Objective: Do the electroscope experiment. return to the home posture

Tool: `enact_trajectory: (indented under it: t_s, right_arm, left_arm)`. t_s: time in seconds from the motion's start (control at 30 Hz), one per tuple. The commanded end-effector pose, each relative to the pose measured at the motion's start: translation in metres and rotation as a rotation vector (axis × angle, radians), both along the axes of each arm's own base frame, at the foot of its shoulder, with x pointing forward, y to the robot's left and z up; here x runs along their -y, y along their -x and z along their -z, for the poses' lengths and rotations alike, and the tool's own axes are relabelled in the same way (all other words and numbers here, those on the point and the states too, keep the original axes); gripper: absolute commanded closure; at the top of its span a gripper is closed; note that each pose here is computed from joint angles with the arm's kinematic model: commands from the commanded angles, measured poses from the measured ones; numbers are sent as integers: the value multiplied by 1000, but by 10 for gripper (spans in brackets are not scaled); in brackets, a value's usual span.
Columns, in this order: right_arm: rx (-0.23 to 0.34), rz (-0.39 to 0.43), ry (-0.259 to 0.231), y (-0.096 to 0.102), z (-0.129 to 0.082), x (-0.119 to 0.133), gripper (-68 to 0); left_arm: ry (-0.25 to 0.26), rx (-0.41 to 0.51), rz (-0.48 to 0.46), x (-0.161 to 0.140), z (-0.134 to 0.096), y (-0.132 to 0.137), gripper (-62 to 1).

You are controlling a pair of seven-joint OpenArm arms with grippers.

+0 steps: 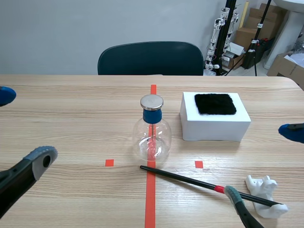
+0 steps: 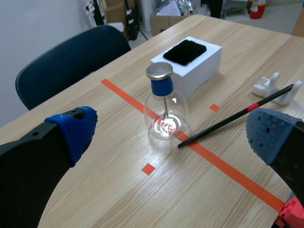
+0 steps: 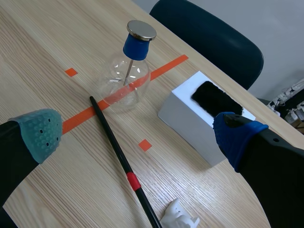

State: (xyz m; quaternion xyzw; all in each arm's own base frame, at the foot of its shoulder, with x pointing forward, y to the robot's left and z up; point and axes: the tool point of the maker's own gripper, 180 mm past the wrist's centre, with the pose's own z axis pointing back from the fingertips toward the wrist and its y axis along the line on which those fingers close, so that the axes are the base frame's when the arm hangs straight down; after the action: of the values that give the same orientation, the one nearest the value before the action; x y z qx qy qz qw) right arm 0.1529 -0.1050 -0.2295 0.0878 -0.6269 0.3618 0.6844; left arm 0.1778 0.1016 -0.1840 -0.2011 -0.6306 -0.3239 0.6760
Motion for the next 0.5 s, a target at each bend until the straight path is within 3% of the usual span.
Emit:
enact_trajectory:
  t_s: [0.0, 0.27, 0.47]
  right_arm:
    - [35, -7, -26, -4, -10, -1, -679]
    - [39, -9, -29, -4, -11, -2, -679]
    - [39, -8, -29, -4, -11, -2, -679]
  left_arm:
    - [22, -6, -18, 1, -2, 1, -623]
    - [-35, -71, -57, -5, 14, 4, -623]
    - [-43, -76, -53, -5, 15, 4, -623]
